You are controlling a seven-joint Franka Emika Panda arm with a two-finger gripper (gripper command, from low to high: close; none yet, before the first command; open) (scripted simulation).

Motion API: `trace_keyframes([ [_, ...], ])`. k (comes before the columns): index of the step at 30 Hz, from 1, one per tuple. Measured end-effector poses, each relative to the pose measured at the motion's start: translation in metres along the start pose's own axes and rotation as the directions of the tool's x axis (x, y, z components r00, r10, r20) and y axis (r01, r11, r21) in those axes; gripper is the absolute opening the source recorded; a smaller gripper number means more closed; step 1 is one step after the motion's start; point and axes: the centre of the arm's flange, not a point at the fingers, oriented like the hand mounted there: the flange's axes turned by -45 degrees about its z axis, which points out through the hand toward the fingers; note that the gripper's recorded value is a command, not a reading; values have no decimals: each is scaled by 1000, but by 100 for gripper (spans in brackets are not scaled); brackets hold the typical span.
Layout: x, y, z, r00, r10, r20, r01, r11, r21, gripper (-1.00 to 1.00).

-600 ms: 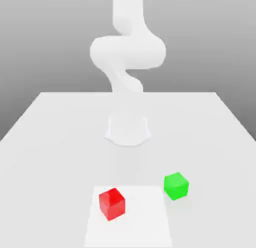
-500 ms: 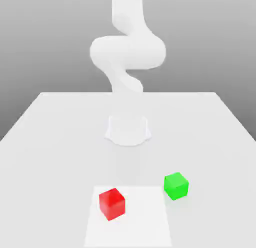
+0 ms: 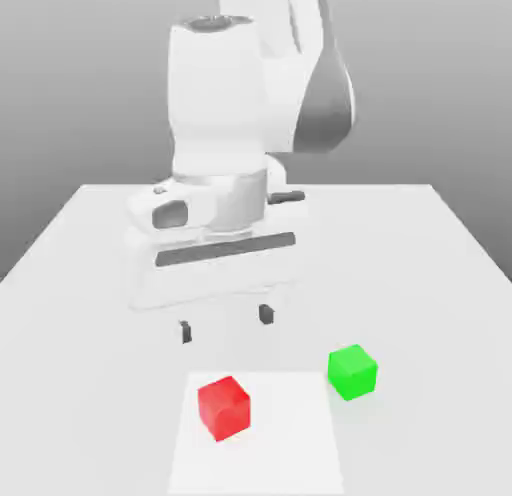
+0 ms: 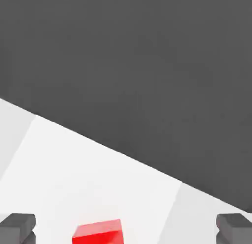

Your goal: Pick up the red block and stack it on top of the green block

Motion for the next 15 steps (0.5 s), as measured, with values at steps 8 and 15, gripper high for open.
trace_keyframes([
  [8,-29,-10,100,995,-65,76,62,997,34,0],
  [15,-30,-11,110,995,-64,78,62,997,36,-100],
])
